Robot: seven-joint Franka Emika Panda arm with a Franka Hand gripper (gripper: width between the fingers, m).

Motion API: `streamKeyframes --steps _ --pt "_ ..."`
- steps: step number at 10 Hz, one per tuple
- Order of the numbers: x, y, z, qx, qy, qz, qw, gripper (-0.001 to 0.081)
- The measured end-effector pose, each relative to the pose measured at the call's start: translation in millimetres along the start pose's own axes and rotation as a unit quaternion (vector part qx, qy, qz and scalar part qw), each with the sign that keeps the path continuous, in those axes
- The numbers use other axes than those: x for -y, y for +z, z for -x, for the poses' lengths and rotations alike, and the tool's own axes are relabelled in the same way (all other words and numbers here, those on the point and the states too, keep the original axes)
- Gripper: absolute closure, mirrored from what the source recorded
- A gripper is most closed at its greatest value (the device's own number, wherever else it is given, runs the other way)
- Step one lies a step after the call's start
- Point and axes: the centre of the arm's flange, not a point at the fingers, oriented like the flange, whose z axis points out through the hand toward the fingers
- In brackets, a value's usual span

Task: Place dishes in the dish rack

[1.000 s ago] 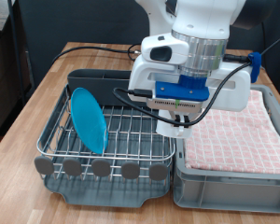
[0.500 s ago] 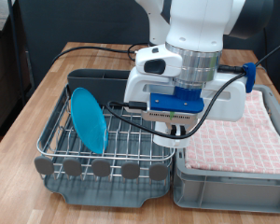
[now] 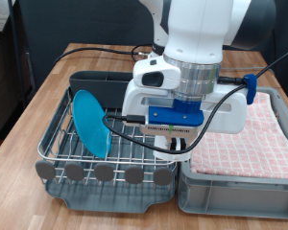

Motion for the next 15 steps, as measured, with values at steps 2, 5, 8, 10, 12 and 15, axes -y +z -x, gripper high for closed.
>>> streamKeyframes --steps 2,5,8,10,12,15 --pt "1.0 10.2 -3.7 0.007 0.0 -0.005 1.0 0.0734" --pt "3.2 26.5 -6.4 0.013 0.001 -0.008 0.9999 0.0734" --pt "4.3 39.7 -6.7 0.025 0.002 0.002 0.9997 0.0734" --pt "4.5 48.3 -8.3 0.033 0.002 0.012 0.9994 0.0734" --pt "3.3 57.9 -10.3 0.036 0.002 0.017 0.9992 0.0734" --pt "1.0 68.5 -13.6 0.038 0.001 0.02 0.9991 0.0734"
